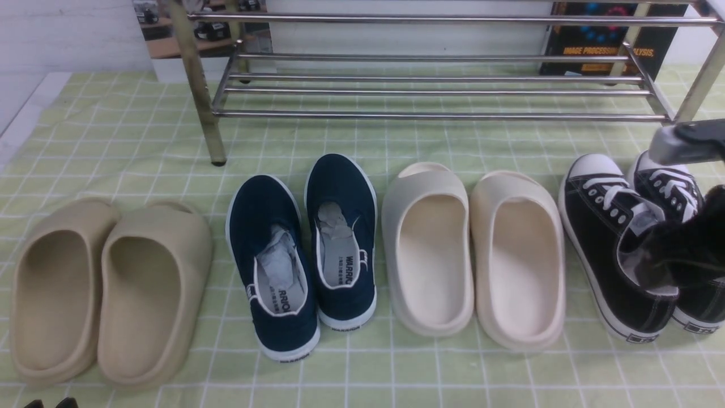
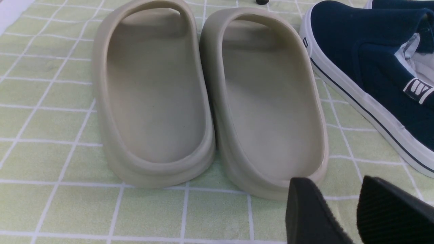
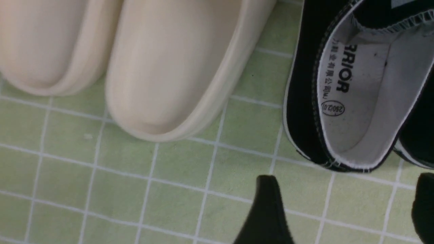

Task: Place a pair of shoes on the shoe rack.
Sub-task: Use the right arm to grab the shoe closest to it

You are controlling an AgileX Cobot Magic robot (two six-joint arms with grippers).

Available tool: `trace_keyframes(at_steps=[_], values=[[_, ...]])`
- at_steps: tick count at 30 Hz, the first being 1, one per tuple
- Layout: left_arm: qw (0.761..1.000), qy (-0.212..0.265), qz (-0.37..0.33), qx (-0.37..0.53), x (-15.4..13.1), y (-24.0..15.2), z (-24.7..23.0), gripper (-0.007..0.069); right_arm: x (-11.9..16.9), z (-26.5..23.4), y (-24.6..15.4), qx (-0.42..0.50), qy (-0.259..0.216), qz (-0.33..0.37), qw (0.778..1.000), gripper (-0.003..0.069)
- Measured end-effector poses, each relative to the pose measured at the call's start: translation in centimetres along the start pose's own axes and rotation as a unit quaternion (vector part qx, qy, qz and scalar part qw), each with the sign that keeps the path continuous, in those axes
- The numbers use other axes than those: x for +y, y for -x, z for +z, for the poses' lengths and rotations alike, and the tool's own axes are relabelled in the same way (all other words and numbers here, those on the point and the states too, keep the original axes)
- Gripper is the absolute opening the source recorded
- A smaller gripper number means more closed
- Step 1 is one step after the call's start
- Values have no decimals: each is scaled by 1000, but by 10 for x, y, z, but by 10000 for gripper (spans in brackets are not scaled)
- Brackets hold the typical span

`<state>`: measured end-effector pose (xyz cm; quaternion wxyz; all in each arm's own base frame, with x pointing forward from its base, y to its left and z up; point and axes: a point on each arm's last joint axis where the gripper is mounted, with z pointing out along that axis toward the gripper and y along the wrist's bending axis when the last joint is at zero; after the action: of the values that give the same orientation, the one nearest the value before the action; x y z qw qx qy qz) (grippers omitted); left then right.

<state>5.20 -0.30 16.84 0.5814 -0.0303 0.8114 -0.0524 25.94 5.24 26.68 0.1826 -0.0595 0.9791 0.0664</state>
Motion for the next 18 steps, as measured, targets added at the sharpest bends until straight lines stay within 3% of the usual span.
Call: trace_keyframes(at_steps=[3, 8, 11, 15, 18], values=[[1000, 0, 0, 0, 0, 0, 0, 239, 4, 19, 11, 4, -20, -2, 1000, 555], [1000, 0, 0, 0, 0, 0, 0, 239, 2, 62, 29, -6, -73, 3, 997, 461], [1000, 0, 0, 0, 0, 0, 0, 239, -4, 92, 31, 7, -100, 42, 994, 322], [1000, 0, 0, 0, 0, 0, 0, 239, -3, 102, 32, 9, -100, 71, 992, 137], [1000, 0, 0, 0, 0, 0, 0, 239, -2, 98, 33, 4, -98, 75, 992, 49]])
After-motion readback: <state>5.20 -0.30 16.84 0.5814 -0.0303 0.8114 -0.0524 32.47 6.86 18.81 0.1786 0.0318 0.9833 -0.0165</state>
